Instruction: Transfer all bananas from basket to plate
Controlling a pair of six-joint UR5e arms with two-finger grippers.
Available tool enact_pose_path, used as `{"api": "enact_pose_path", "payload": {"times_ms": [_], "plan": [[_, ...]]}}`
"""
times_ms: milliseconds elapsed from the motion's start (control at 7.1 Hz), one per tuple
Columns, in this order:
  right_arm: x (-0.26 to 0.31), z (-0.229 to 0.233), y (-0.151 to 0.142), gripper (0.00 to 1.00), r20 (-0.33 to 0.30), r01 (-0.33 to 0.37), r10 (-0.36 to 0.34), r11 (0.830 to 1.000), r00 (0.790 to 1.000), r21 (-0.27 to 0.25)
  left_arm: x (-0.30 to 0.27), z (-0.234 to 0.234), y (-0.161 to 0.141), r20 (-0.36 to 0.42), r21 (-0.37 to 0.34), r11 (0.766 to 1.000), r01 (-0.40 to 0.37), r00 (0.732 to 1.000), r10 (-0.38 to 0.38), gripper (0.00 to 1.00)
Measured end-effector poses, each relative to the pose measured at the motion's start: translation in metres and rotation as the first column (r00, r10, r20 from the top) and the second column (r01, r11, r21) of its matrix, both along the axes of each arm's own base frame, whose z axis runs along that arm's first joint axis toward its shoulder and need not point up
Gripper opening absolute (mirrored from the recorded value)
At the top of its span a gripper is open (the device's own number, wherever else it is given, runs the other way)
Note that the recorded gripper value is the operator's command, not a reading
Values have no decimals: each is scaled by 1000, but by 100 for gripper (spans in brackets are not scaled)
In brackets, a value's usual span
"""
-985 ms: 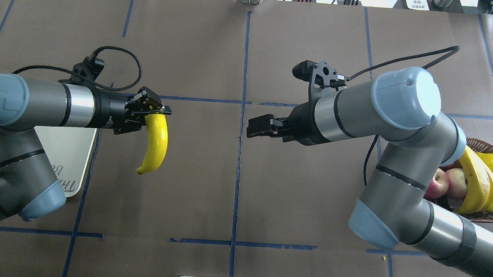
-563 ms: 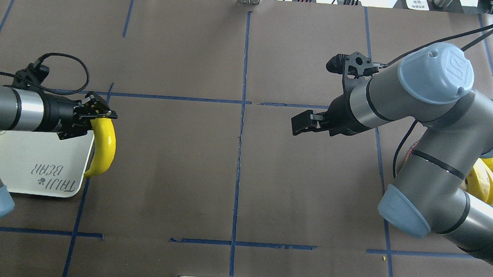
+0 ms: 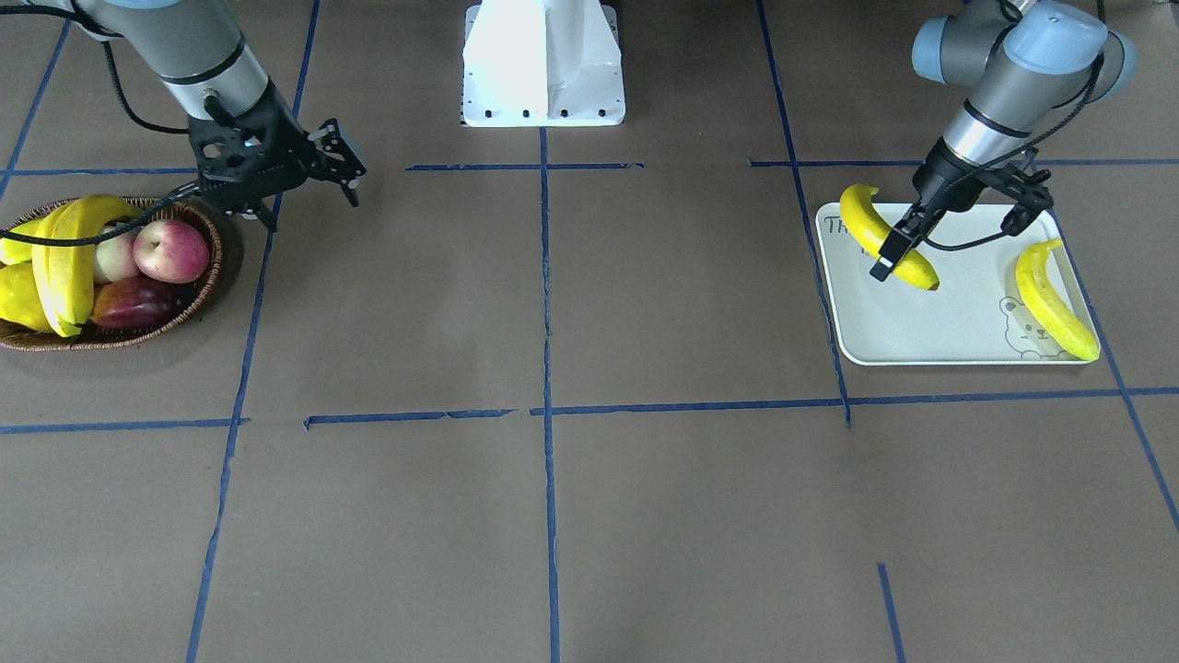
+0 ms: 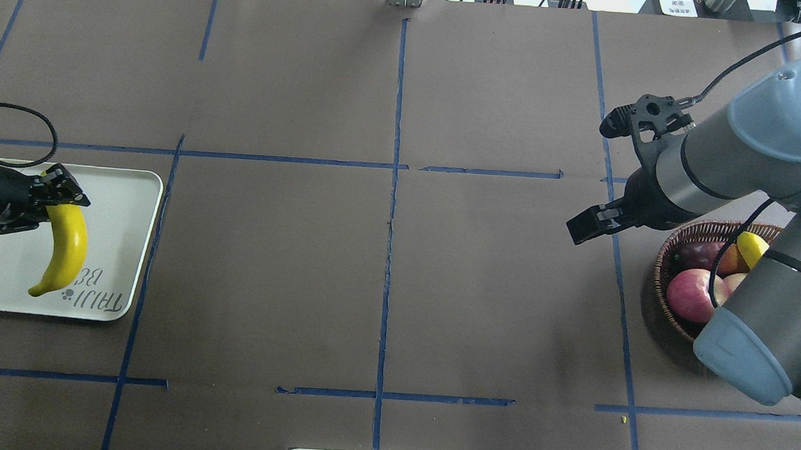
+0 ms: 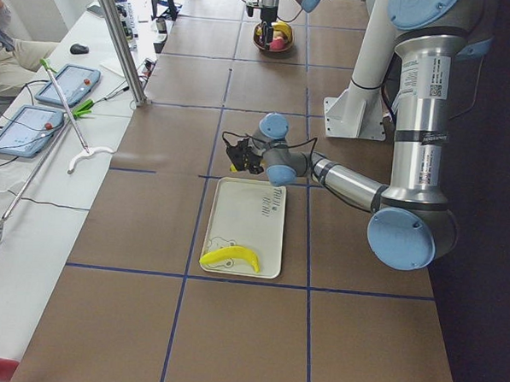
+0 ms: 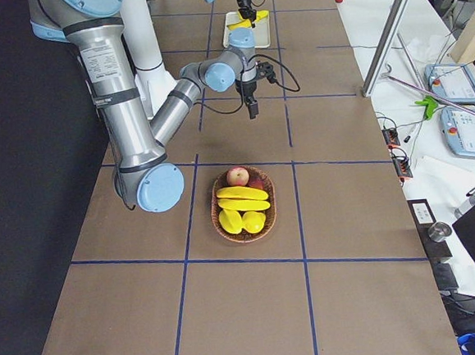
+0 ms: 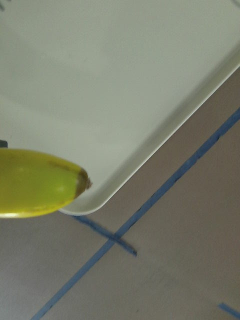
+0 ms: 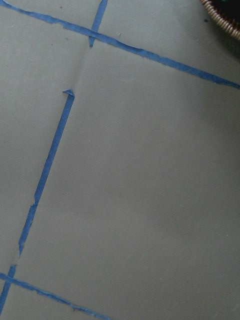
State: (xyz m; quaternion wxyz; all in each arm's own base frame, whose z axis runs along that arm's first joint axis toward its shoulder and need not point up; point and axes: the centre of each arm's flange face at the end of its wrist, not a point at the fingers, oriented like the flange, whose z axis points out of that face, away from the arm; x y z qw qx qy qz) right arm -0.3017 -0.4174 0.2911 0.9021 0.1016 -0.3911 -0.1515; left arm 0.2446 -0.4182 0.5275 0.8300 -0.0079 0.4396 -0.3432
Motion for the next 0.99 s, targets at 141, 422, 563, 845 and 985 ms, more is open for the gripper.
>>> {"api": "enact_pose_path", "payload": {"times_ms": [141,422,563,845,985], "plan": [[5,5,0,100,-9,10,-10,1000,1000,10,-17,28,-7,56,-10,1000,2,998,-1,4],[7,7,0,100,-12,16,-16,1000,1000,16,-34,69,-20,114,-46,999,28,993,-23,6],[7,8,0,100,-13,16,-16,1000,1000,15,-38,79,-26,124,-55,998,42,992,-35,13],[6,9,-1,100,-16,16,-16,1000,1000,14,-51,92,-52,148,-40,997,59,988,-53,40],[6,9,-1,100,-16,17,-16,1000,1000,14,-59,98,-61,168,-16,999,44,985,-40,54]]}}
